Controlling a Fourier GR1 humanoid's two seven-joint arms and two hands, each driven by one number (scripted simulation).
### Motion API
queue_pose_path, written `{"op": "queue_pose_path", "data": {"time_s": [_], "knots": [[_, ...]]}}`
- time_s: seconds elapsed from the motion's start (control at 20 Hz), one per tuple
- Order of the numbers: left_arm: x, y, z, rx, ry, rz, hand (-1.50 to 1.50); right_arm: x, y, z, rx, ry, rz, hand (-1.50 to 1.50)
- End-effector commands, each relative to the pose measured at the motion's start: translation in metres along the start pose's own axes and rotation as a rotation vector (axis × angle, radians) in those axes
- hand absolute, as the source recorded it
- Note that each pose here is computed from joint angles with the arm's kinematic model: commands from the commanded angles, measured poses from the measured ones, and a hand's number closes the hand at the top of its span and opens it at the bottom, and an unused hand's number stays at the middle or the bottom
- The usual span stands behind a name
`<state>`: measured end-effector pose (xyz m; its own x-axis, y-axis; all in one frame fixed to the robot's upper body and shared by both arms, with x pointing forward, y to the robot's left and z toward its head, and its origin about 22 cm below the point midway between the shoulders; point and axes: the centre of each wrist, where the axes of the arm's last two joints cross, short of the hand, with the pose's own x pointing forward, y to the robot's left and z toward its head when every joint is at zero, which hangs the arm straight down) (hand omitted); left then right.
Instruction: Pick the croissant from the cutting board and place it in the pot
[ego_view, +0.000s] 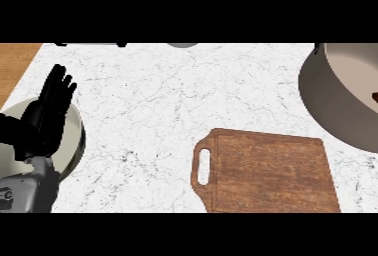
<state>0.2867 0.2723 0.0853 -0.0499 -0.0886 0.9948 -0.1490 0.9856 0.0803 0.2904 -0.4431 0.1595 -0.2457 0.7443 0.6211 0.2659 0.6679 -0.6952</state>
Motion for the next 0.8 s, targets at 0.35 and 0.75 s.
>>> {"op": "queue_pose_path", "data": {"time_s": [0.35, 0.75], "knots": [[0.001, 0.011, -0.011, 0.009, -0.010, 0.014, 0.00, -0.064, 0.033, -0.025, -0.056, 0.033, 0.333, 1.50], [0.002, -0.017, -0.004, -0.053, -0.002, 0.019, 0.00, -0.087, 0.061, -0.023, 0.076, 0.231, 0.171, -1.50]]}}
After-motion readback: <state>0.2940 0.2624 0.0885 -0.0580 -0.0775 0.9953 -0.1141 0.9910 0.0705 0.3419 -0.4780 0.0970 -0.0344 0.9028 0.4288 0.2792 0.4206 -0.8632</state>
